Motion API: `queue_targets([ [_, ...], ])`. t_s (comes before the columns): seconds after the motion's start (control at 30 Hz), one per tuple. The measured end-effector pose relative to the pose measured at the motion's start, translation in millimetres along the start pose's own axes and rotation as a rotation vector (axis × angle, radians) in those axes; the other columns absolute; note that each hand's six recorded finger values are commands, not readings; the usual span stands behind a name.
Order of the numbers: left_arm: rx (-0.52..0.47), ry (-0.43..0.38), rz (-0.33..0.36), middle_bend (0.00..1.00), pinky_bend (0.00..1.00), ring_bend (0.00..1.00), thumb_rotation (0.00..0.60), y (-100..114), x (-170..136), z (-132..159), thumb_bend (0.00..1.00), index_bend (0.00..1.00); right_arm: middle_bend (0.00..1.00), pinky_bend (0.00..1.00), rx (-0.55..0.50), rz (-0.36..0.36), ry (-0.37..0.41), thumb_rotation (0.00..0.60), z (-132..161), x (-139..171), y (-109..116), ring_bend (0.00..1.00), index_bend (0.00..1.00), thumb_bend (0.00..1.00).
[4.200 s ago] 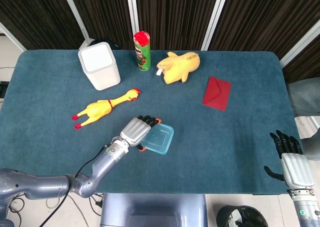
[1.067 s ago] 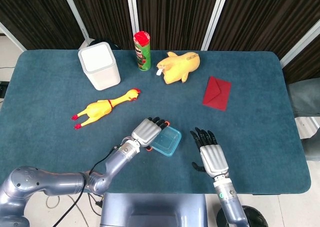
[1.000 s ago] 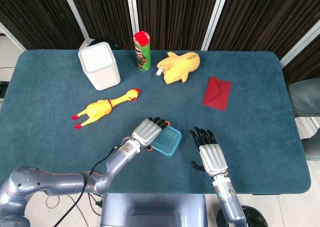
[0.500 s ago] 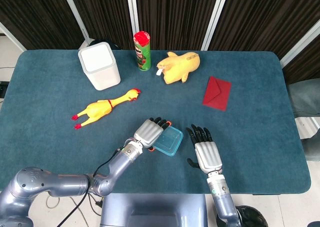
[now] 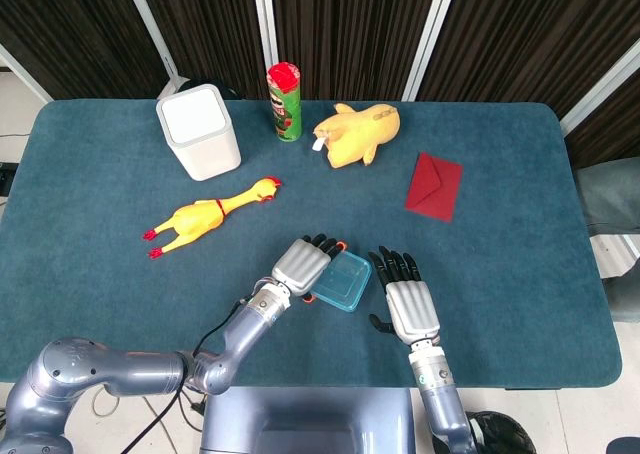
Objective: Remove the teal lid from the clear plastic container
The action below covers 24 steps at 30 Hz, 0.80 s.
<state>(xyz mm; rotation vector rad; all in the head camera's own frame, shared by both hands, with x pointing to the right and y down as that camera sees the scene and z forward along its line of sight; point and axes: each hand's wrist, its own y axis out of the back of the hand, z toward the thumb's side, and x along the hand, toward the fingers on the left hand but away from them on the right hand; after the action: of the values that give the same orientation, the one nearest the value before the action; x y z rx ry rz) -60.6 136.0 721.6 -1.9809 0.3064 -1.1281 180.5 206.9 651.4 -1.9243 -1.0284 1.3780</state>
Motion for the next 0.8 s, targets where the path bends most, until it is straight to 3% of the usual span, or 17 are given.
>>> queue_targets([
  [0.8,-0.027,0.004,0.024,0.19,0.3,0.16,0.6,4.6,3.7,1.8,0.15,0.17,0.0,0.0,-0.006,0.021,-0.022,0.6,2.8,-5.8,-8.3,0.0,0.0,0.27],
])
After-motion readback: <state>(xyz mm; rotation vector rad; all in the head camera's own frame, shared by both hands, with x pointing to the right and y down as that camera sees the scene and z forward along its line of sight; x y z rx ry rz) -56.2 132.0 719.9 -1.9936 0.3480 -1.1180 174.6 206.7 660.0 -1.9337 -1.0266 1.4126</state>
